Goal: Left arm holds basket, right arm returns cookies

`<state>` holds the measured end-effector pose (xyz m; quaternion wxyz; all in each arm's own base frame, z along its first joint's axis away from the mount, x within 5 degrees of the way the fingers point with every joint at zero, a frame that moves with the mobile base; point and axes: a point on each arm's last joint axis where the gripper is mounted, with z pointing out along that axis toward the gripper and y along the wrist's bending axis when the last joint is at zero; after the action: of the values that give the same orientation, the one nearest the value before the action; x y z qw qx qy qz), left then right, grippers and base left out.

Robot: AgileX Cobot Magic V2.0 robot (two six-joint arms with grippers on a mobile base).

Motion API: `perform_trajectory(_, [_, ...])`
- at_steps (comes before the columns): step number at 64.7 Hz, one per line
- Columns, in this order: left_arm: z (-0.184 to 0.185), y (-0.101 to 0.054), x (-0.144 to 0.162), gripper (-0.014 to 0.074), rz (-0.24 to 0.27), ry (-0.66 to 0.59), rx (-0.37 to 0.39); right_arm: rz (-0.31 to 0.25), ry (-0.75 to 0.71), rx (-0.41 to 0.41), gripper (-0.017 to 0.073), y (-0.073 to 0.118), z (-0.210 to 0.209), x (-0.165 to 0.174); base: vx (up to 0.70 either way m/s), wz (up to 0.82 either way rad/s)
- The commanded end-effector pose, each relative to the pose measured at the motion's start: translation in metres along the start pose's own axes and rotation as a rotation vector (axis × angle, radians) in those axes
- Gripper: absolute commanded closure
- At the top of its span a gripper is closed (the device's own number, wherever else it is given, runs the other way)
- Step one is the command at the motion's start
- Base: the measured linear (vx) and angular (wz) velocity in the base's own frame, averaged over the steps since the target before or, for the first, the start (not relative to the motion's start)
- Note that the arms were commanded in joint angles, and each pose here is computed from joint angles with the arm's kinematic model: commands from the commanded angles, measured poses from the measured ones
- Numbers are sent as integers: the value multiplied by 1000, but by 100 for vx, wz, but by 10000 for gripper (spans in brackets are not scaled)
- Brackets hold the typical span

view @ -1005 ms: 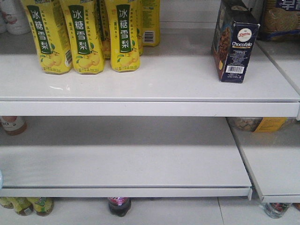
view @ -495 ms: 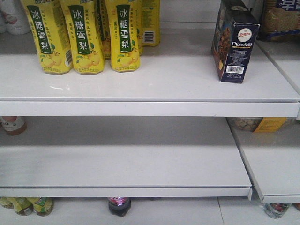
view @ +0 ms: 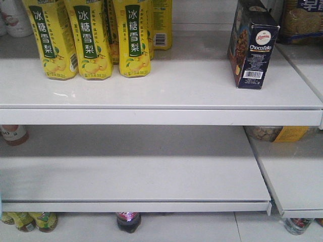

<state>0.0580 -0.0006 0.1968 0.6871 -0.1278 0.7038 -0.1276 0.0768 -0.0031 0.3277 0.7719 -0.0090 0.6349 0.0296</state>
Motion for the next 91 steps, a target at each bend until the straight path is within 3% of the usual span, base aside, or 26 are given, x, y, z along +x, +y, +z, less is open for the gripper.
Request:
perform_trajectory(1, [-1,-5,-16,594,64,-106,31,-34,-32,10,570,-1,1,-9,0,0])
perform_trajectory(20, [-4,0,-12,594,68,-79,-45,-34,-32,9,570,-1,1,-9,0,0])
perform_trajectory(32, [-4,0,-11,594,119,-71,-50,-35,-32,10,570,-1,1,-9,0,0])
perform_trajectory(44, [-4,0,-10,591,124,-60,-52,-35,-32,11,570,-1,1,-9,0,0])
perform_trajectory(66, [-4,0,-10,589,266,-51,-54,-35,-32,11,570,-1,1,-9,0,0])
perform_trajectory(91, [-4,0,-9,589,275,-48,-54,-35,-32,11,570,-1,1,-9,0,0])
